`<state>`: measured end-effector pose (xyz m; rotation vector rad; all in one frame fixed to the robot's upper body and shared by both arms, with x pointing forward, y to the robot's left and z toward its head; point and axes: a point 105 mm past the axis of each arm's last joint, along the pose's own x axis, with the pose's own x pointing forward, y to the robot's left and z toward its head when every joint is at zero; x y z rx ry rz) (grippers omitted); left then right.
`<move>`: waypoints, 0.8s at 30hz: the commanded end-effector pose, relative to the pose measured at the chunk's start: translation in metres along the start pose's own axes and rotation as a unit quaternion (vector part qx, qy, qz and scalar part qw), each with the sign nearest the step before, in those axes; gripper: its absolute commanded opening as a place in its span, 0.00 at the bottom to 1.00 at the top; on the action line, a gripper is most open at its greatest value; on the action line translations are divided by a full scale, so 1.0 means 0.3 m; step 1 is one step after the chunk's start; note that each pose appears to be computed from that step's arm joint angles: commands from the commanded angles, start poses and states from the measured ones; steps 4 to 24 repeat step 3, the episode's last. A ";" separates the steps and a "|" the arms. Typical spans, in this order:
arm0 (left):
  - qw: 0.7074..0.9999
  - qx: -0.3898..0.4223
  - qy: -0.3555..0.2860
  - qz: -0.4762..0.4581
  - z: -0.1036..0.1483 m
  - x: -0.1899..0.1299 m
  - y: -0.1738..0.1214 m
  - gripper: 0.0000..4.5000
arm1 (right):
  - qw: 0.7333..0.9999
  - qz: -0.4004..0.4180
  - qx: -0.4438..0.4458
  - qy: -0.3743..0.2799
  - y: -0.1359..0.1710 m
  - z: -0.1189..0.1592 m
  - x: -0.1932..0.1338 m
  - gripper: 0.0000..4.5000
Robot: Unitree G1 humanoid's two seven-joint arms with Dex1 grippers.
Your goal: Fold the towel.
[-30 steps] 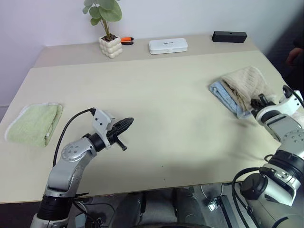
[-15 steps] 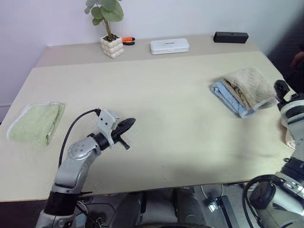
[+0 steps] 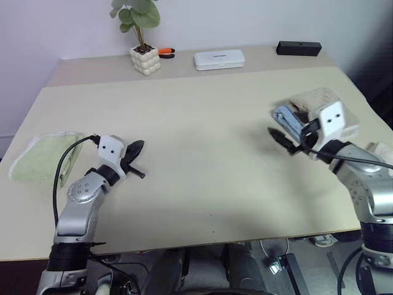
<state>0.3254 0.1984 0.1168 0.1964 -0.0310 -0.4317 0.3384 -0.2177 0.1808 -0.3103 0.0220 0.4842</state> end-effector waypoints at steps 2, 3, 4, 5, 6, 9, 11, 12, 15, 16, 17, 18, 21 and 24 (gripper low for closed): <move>1.000 0.017 -0.019 0.006 0.047 -0.039 0.012 0.00 | 0.999 0.033 -0.015 -0.011 0.019 0.008 0.026 0.99; 1.000 0.018 -0.018 0.009 0.047 -0.045 0.012 0.00 | 0.999 0.042 -0.014 -0.008 0.024 -0.001 0.032 0.99; 1.000 0.018 -0.018 0.009 0.047 -0.045 0.012 0.00 | 0.999 0.042 -0.014 -0.008 0.024 -0.001 0.032 0.99; 1.000 0.018 -0.018 0.009 0.047 -0.045 0.012 0.00 | 0.999 0.042 -0.014 -0.008 0.024 -0.001 0.032 0.99; 1.000 0.018 -0.018 0.009 0.047 -0.045 0.012 0.00 | 0.999 0.042 -0.014 -0.008 0.024 -0.001 0.032 0.99; 1.000 0.018 -0.018 0.009 0.047 -0.045 0.012 0.00 | 0.999 0.042 -0.014 -0.008 0.024 -0.001 0.032 0.99; 1.000 0.018 -0.018 0.009 0.047 -0.045 0.012 0.00 | 0.999 0.042 -0.014 -0.008 0.024 -0.001 0.032 0.99; 1.000 0.018 -0.018 0.009 0.047 -0.045 0.012 0.00 | 0.999 0.042 -0.014 -0.008 0.024 -0.001 0.032 0.99; 1.000 0.018 -0.018 0.009 0.047 -0.045 0.012 0.00 | 0.999 0.042 -0.014 -0.008 0.024 -0.001 0.032 0.99; 1.000 0.018 -0.018 0.009 0.047 -0.045 0.012 0.00 | 0.999 0.042 -0.014 -0.008 0.024 -0.001 0.032 0.99; 1.000 0.018 -0.018 0.009 0.047 -0.045 0.012 0.00 | 0.999 0.042 -0.014 -0.008 0.024 -0.001 0.032 0.99; 1.000 0.018 -0.018 0.009 0.047 -0.045 0.012 0.00 | 0.999 0.042 -0.014 -0.008 0.024 -0.001 0.032 0.99; 1.000 0.018 -0.018 0.009 0.047 -0.045 0.012 0.00 | 0.999 0.042 -0.014 -0.008 0.024 -0.001 0.032 0.99; 1.000 0.018 -0.018 0.009 0.047 -0.045 0.012 0.00 | 0.999 0.042 -0.014 -0.008 0.024 -0.001 0.032 0.99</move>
